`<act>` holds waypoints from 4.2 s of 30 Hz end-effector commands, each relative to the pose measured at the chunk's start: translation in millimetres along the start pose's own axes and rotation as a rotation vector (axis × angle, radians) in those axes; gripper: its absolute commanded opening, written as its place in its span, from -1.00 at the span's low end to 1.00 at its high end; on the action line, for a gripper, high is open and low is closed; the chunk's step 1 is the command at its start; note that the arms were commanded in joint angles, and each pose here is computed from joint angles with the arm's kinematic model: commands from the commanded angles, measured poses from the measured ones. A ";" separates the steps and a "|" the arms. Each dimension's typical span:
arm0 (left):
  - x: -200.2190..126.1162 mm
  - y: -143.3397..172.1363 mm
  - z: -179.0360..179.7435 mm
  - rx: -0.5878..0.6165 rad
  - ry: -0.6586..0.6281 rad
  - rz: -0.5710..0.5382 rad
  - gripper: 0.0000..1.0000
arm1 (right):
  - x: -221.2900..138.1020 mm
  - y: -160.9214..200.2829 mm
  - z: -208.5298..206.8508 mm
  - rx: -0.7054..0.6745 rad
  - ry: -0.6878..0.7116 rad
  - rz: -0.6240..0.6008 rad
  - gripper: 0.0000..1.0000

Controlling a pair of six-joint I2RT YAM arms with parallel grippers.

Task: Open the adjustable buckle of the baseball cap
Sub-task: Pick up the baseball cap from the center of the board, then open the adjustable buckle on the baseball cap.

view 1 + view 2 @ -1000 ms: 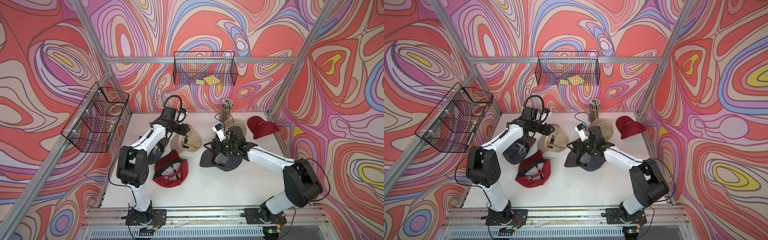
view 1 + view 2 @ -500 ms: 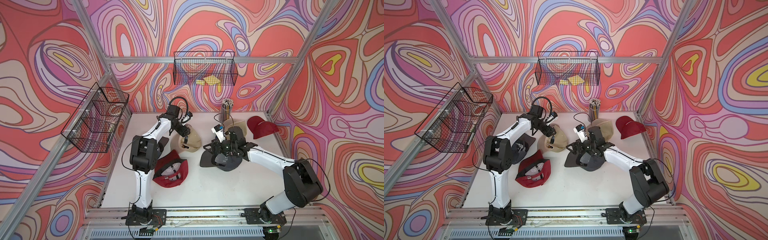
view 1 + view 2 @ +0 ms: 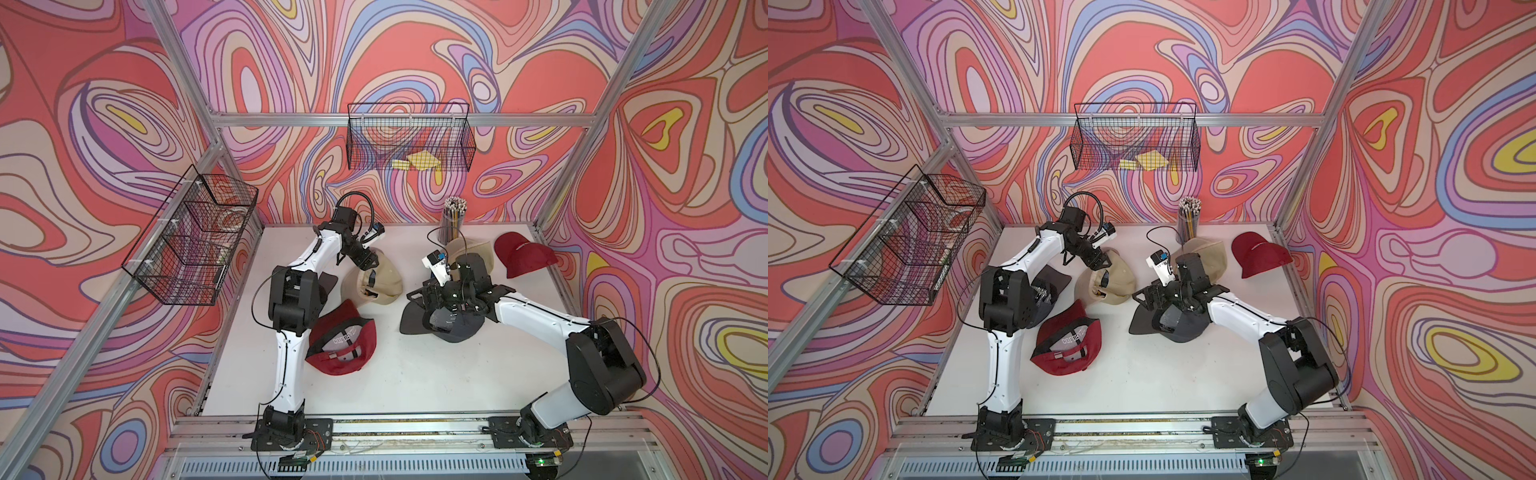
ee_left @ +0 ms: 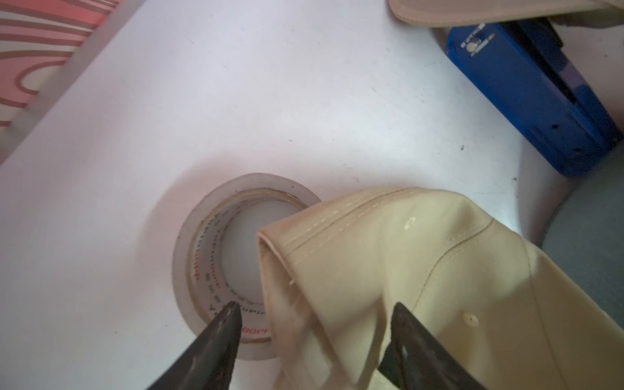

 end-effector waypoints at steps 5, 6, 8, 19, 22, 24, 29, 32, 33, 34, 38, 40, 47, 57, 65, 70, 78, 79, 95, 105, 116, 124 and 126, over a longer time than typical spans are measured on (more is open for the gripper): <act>9.4 14.2 -14.7 0.002 0.110 0.054 0.13 | -5.1 -8.5 5.0 -0.027 -0.016 -0.021 0.86; 9.7 13.7 -15.0 -0.003 0.116 0.056 -0.01 | -5.6 -9.0 5.8 -0.028 -0.018 -0.023 0.86; 9.3 11.4 -16.9 -0.013 0.133 0.051 -0.34 | -5.7 -9.1 6.4 -0.029 -0.023 -0.023 0.83; -41.8 -33.7 -41.9 -0.128 0.199 -0.124 -1.00 | -6.3 -10.5 5.5 -0.034 -0.012 -0.042 0.74; -62.6 -39.8 -49.4 -0.201 0.177 -0.179 -1.00 | -9.0 -12.8 6.3 -0.032 -0.007 -0.063 0.74; -77.6 -41.7 -53.0 -0.261 0.144 -0.222 -1.00 | -9.7 -13.4 3.6 -0.016 0.012 -0.069 0.74; -114.8 -43.0 -65.5 -0.355 0.078 -0.323 -1.00 | -9.6 -14.6 -3.2 0.015 0.055 -0.065 0.74; -132.0 -38.4 -68.9 -0.402 0.004 -0.379 -1.00 | -13.3 -20.5 -0.4 0.012 0.051 -0.076 0.72; -136.2 -36.8 -70.3 -0.412 -0.018 -0.396 -1.00 | -15.0 -22.5 1.3 0.009 0.046 -0.080 0.71; -141.3 -36.3 -72.4 -0.420 -0.028 -0.415 -1.00 | -17.2 -24.9 3.5 0.005 0.041 -0.084 0.71; -154.8 -36.2 -74.6 -0.510 -0.062 -0.460 -1.00 | -28.1 -36.3 11.0 0.012 0.033 -0.120 0.70; -157.2 -37.3 -77.8 -0.539 -0.064 -0.479 -1.00 | -32.7 -43.0 14.8 0.053 0.021 -0.142 0.70; -168.9 -38.1 -90.3 -0.628 -0.056 -0.597 -1.00 | -37.6 -68.5 18.9 0.412 -0.032 -0.235 0.67; -181.8 -38.1 -111.1 -0.609 -0.028 -0.666 -1.00 | -18.5 -82.7 12.8 0.739 -0.108 -0.329 0.44; -182.1 -41.2 -131.1 -0.535 -0.019 -0.665 -1.00 | -9.4 -96.3 14.0 0.765 -0.122 -0.390 0.21; -182.5 -41.4 -138.1 -0.505 -0.024 -0.666 -1.00 | -15.6 -103.6 9.7 0.762 -0.090 -0.435 0.11; -185.3 -41.5 -143.3 -0.475 -0.020 -0.678 -1.00 | -22.0 -103.4 2.3 0.786 -0.032 -0.471 0.12; -185.6 -42.1 -144.8 -0.471 -0.014 -0.682 -1.00 | -20.9 -104.2 2.2 0.786 -0.035 -0.469 0.05; -183.1 -41.6 -145.5 -0.406 -0.073 -0.645 -0.05 | -28.0 -132.7 11.7 0.552 -0.025 -0.446 -1.00; -190.2 -45.3 -136.0 -0.254 -0.088 -0.632 0.23 | -23.5 -130.1 11.9 0.364 -0.021 -0.328 -1.00; -177.6 -35.9 -122.6 -0.265 -0.123 -0.566 0.38 | -40.9 -134.4 -8.6 0.387 0.027 -0.378 -1.00; -170.6 -33.2 -118.5 -0.252 -0.140 -0.525 0.45 | -41.6 -132.6 -7.9 0.342 0.024 -0.321 -1.00; -164.1 -27.0 -115.8 -0.261 -0.151 -0.480 0.45 | -43.4 -131.6 -7.9 0.338 0.023 -0.322 -1.00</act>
Point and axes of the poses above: each gripper's point midway between its finger pads, its own x axis out along the fingers, its own z axis along the line the jaws close on, y = z × x, the point moved 2 cm from there along -x, back along the fingers, and after that the axes turned 6 degrees about -x, right-handed, at the moved point
